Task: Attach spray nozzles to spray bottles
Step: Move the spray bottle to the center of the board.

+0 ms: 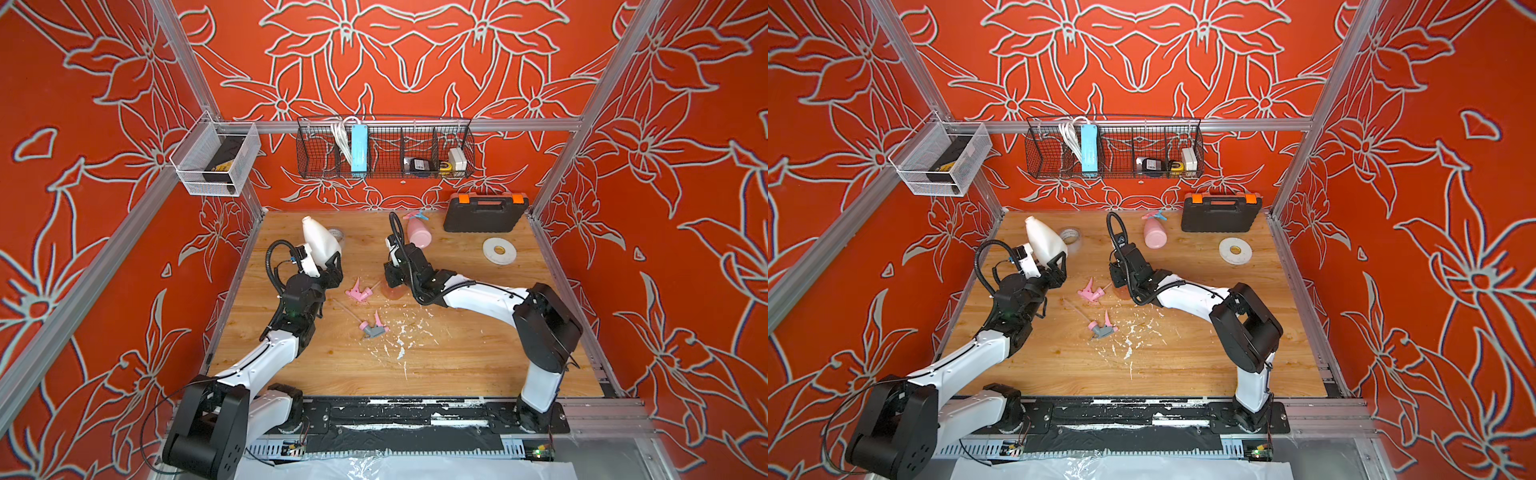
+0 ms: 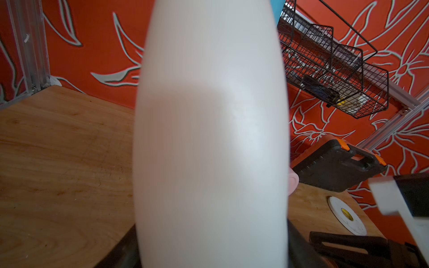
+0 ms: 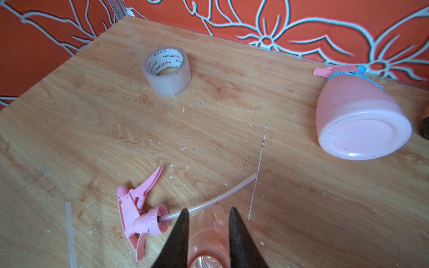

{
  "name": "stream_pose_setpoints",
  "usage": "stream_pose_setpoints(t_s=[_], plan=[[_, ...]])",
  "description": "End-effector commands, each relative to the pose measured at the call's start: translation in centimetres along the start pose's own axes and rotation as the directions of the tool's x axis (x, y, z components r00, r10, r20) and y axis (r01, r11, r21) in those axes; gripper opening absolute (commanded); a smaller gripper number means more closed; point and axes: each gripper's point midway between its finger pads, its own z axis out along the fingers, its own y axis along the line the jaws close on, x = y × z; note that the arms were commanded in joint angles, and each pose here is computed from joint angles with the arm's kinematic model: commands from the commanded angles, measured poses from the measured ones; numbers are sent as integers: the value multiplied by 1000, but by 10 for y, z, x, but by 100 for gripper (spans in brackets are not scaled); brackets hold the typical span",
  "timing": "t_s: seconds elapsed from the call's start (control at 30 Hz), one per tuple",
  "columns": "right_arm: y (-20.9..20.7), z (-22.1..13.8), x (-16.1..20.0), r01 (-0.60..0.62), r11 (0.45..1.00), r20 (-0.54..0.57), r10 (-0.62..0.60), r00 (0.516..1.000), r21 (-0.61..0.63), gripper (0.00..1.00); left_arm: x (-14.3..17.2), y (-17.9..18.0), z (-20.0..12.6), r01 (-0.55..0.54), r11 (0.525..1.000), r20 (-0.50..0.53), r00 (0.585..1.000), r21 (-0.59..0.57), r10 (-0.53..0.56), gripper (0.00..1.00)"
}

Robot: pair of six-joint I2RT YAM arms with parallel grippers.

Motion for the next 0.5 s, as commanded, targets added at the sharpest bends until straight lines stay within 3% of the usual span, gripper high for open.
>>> stream_pose_setpoints(t_s=[0.0,0.23,0.47], plan=[[-7,-5,3,3,999,7,-3,1000,46,24,-11,-6,1,-4,1000,40,999,24,3,56],[-28,-17,-4,28,992,12,-29,999,120,22,-10,-7,2,-1,1000,37,999,30,0,55],[-86,-28,5,-40,978,6,40,999,203,22,-8,-8,3,1,999,33,999,36,-2,55]])
